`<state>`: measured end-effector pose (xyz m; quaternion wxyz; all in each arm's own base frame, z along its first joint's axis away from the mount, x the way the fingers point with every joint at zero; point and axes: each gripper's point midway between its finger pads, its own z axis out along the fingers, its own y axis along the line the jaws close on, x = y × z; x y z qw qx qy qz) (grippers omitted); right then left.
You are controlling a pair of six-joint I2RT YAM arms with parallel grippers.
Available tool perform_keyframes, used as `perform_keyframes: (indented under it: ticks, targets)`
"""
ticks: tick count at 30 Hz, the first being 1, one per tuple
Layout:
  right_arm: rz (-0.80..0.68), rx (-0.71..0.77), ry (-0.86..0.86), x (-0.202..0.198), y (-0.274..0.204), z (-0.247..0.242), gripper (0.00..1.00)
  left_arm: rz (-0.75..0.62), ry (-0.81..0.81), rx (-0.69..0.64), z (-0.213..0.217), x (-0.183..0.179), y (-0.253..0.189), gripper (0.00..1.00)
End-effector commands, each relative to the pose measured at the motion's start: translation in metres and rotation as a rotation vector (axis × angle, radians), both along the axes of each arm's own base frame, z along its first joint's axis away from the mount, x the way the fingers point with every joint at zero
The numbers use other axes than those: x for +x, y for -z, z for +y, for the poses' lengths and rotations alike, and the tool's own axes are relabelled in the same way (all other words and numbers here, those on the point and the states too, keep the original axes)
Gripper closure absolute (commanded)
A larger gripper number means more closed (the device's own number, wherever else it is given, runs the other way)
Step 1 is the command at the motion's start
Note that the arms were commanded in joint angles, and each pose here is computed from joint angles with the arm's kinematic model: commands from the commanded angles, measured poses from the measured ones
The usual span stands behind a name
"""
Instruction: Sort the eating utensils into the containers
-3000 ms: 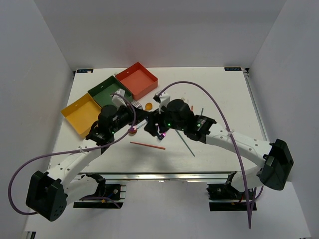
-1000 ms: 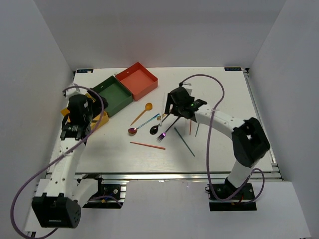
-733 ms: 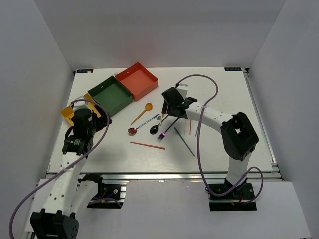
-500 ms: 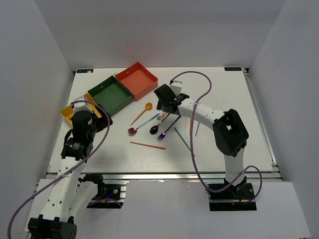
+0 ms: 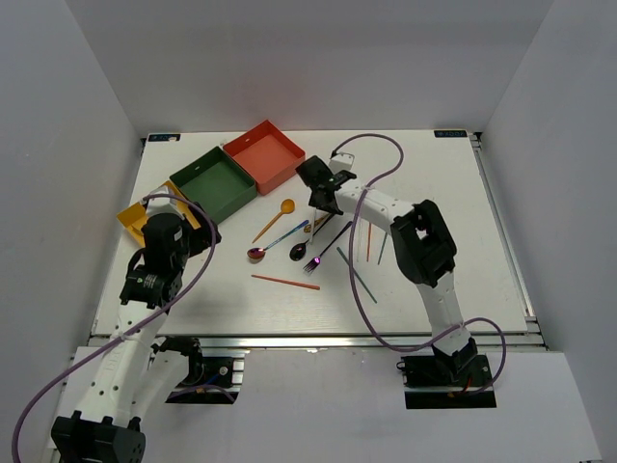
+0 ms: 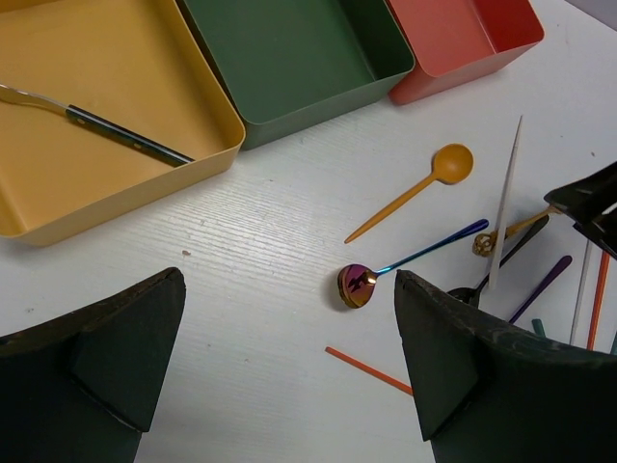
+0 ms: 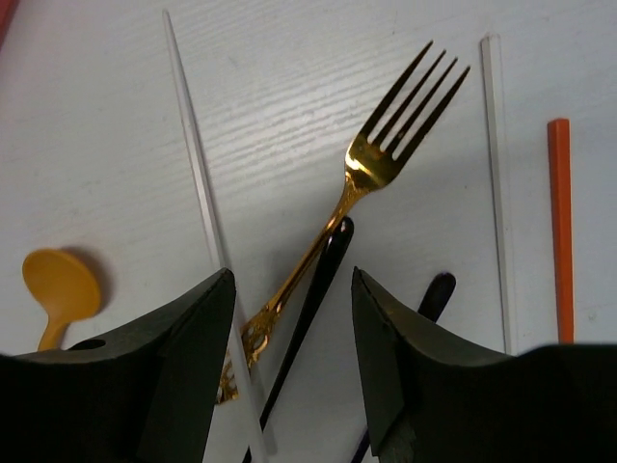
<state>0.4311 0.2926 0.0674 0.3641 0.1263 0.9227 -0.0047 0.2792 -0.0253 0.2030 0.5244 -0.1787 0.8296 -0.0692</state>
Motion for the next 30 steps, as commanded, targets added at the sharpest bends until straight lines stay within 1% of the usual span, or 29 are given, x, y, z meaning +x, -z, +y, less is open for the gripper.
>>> perform_keyframes:
  ticks: [1,5,9,16,20,25,29,30]
  targets:
    - [-0.026,0.009,0.059,0.025,-0.009,-0.008,0.43,-0.023,0.011,0.011,-0.002,-0.001,-0.008,0.02]
    - [-0.020,0.009,0.055,0.035,0.001,-0.006,0.45,-0.022,0.016,0.009,-0.003,-0.001,-0.008,0.02]
    - [0.007,-0.012,0.075,0.041,0.016,-0.014,0.46,-0.022,0.015,0.013,-0.004,-0.002,-0.009,0.02]
    - [0.034,0.021,0.088,0.034,0.028,-0.014,0.49,-0.038,-0.025,0.023,0.004,-0.004,-0.014,0.02]
    - [0.036,0.025,0.099,0.027,0.037,-0.019,0.48,-0.034,-0.030,0.025,0.005,-0.004,-0.013,0.02]
    - [0.059,0.011,0.116,0.029,0.049,-0.021,0.49,-0.032,-0.046,0.032,0.008,-0.005,-0.012,0.02]
    - [0.063,0.025,0.110,0.030,0.054,-0.019,0.50,-0.044,-0.094,0.036,0.016,-0.008,-0.016,0.02]
    - [0.066,0.024,0.117,0.029,0.056,-0.021,0.50,-0.050,-0.127,0.046,0.022,-0.009,-0.018,0.02]
